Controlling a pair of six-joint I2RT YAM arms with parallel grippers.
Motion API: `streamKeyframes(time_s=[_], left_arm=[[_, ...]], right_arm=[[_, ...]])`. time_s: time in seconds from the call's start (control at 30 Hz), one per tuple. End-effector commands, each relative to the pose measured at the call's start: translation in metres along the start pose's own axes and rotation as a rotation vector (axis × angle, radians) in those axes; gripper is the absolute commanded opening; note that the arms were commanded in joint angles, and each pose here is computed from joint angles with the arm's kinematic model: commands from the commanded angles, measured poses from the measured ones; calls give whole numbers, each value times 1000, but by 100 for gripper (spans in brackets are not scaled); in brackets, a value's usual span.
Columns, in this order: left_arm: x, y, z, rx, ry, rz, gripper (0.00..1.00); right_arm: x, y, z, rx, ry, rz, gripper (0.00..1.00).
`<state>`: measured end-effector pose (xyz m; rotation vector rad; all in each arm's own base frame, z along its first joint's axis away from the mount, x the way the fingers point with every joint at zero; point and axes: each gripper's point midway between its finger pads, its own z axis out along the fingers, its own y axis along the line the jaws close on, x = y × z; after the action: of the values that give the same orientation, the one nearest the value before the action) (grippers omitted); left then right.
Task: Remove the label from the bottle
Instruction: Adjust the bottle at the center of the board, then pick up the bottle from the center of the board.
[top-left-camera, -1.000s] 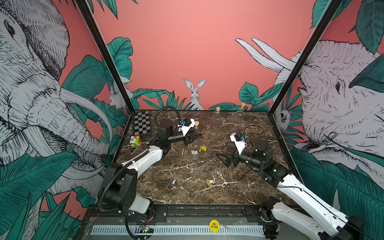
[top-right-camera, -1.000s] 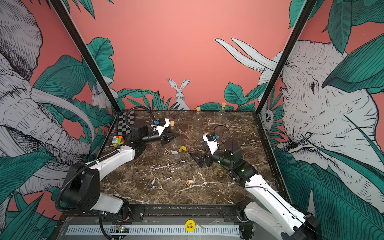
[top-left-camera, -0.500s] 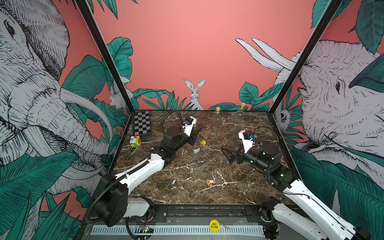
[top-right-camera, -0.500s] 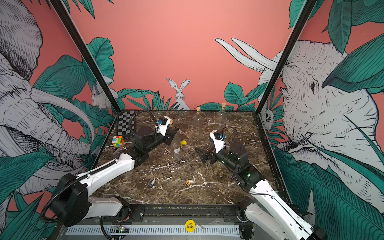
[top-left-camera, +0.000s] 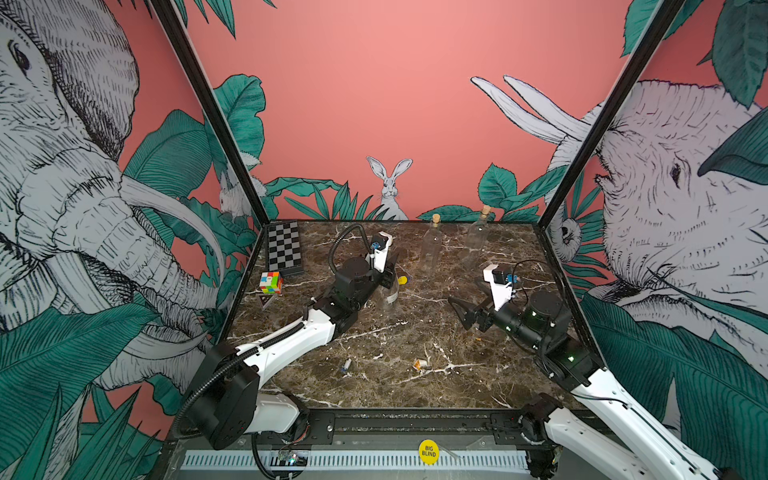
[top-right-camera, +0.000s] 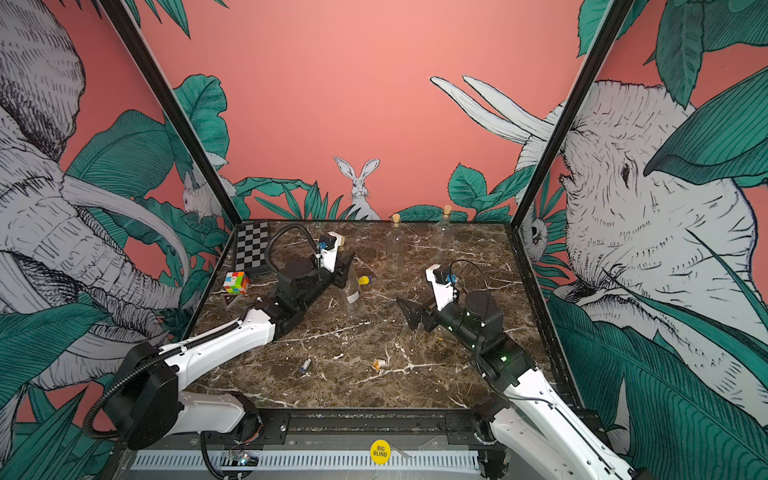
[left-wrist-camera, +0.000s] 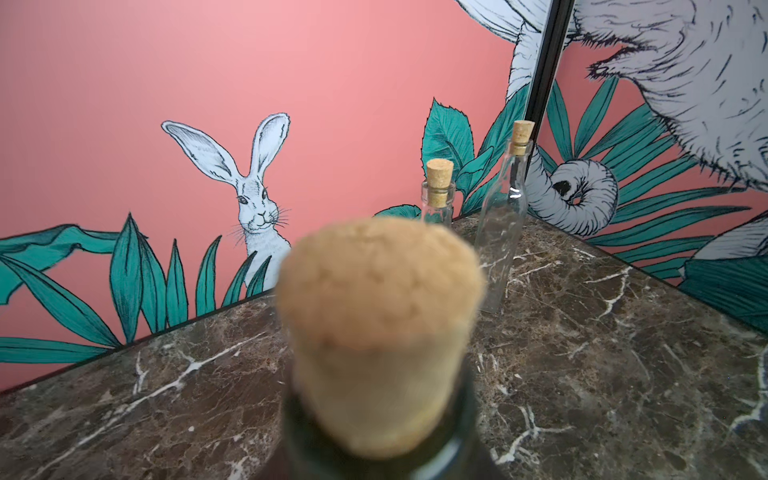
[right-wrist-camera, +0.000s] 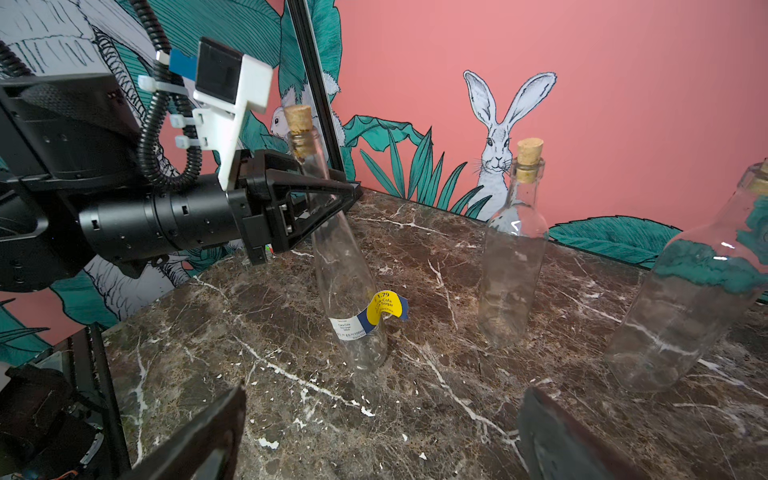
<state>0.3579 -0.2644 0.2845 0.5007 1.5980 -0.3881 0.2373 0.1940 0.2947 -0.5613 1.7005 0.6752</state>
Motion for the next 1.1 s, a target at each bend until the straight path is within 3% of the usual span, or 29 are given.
streamKeyframes(time_s=[0.0,0.1,0.17,0.2,0.33,0.5,0.67,1.07], left_arm=[[-25,-3,-15,22,-75,64,67],[-27,-8,-22,59,-73,136,88],[-30,-13,-28,90,-73,194,99],[-32,-16,-31,111,-76,217,99],[-34,-23,-41,180,-61,273,99],[-30,-11,-45,275,-54,169,99],[-26,-15,-39,340,-47,192,98],[-30,-23,-9,417,-91,161,80]], right_arm=[[-2,-3,0,13,-17,-6,99],[-2,-2,2,1,-15,-2,99],[-1,0,3,-13,-12,-2,99],[0,2,4,-22,-10,-2,99],[1,9,7,-68,-6,0,99],[4,12,13,-97,-10,17,99],[7,13,18,-112,3,20,99],[18,11,20,-106,27,21,99]])
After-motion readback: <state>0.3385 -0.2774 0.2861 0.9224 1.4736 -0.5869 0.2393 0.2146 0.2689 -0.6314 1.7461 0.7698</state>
